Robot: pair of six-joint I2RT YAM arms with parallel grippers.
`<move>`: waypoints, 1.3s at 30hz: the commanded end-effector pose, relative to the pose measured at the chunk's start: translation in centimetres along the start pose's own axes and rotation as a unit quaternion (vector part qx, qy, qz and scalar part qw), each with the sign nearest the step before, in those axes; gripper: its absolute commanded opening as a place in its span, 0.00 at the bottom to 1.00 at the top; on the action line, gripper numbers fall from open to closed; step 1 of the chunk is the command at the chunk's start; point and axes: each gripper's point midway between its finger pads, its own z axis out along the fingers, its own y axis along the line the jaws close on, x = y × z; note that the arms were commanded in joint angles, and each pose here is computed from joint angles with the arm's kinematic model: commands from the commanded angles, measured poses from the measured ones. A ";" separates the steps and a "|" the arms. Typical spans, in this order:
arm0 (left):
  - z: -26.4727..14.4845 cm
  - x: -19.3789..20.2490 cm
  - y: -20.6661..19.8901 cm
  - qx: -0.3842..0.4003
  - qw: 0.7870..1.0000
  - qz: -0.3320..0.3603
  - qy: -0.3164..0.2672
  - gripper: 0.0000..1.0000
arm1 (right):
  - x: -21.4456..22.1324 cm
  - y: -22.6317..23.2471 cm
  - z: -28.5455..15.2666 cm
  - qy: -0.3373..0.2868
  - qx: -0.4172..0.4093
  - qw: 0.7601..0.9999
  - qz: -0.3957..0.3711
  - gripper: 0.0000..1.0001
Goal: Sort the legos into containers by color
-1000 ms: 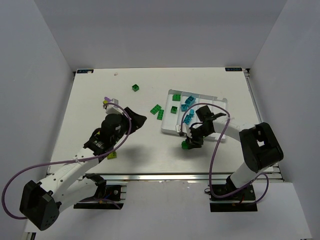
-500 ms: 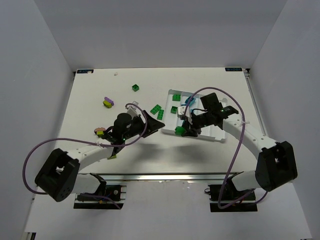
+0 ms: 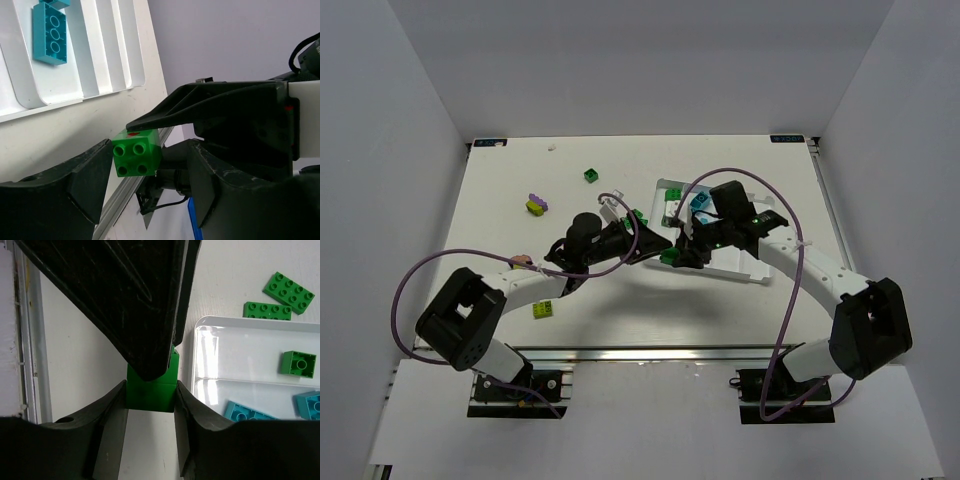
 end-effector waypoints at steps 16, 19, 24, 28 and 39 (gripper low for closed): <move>0.5 0.6 -1.6 0.019 0.999 0.012 0.023 0.54 | -4.2 -1.3 -1.3 -0.051 0.042 0.997 -0.044 0.00; 0.5 0.4 -1.7 0.019 1.000 0.012 0.016 0.39 | -3.9 -1.3 -1.2 -0.047 0.042 0.997 -0.048 0.00; 0.2 -0.7 -1.7 0.010 1.000 0.003 -0.017 0.20 | -1.8 -0.6 -1.0 -0.028 0.042 0.997 -0.058 0.00; -1.3 -2.9 -1.4 0.011 0.997 -0.023 -0.079 0.15 | 0.8 0.5 -1.1 -0.007 0.039 0.997 -0.072 0.00; -4.8 -5.4 1.0 -0.039 0.990 -0.019 -0.135 0.14 | 2.2 -1.9 -1.4 -0.006 0.082 0.996 -0.027 0.00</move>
